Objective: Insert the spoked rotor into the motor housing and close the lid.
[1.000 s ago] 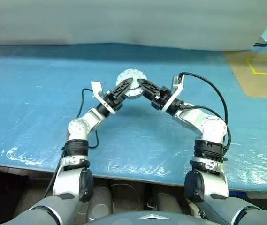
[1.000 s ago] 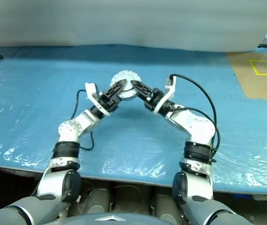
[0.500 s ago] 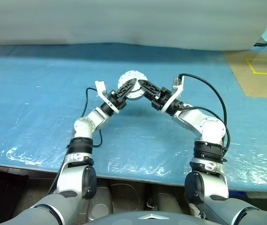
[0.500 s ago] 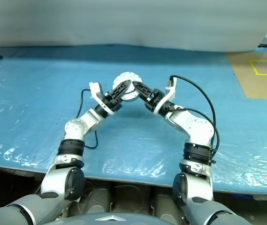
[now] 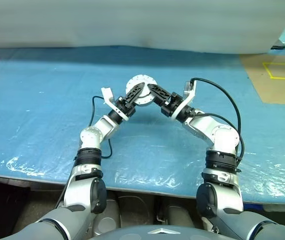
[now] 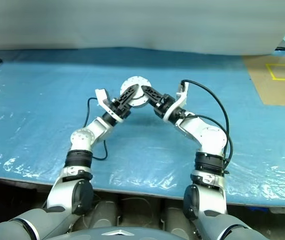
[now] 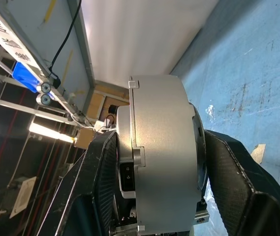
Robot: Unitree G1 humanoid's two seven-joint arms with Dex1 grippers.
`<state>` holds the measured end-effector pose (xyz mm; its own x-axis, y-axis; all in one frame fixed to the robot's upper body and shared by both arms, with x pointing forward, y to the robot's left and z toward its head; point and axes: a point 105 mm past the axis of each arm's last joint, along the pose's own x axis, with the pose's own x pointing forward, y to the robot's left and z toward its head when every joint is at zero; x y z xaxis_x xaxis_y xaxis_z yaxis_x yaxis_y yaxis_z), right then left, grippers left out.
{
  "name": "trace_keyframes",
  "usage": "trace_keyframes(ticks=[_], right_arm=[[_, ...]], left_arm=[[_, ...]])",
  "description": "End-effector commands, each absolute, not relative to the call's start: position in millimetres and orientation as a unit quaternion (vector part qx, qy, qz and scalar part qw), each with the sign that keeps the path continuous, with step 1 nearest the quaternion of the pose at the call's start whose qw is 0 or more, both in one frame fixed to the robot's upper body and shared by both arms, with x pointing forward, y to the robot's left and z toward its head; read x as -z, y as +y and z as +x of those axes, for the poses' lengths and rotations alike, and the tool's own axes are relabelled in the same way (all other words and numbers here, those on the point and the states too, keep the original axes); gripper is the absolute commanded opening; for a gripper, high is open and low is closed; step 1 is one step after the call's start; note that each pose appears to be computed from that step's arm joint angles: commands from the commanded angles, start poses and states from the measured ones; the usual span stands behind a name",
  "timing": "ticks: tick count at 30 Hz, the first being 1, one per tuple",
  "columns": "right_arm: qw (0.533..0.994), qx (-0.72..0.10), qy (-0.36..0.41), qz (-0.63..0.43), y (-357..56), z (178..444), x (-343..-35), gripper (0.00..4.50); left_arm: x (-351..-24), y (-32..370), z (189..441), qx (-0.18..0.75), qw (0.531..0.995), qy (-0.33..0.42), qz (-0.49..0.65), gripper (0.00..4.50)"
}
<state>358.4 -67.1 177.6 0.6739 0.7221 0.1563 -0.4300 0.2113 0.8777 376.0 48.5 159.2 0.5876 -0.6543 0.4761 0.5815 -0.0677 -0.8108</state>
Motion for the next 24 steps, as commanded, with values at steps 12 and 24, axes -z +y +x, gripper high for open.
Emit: trace_keyframes(ticks=[12,24], right_arm=[[0.793,-0.379,0.117,0.463,-60,365,-186,3.98],[0.811,-0.360,0.129,0.443,-63,367,-175,3.98]], left_arm=[[-174,68,402,0.383,0.746,-0.015,-0.545,2.52],[-193,135,439,0.231,0.829,-0.125,-0.494,2.52]])
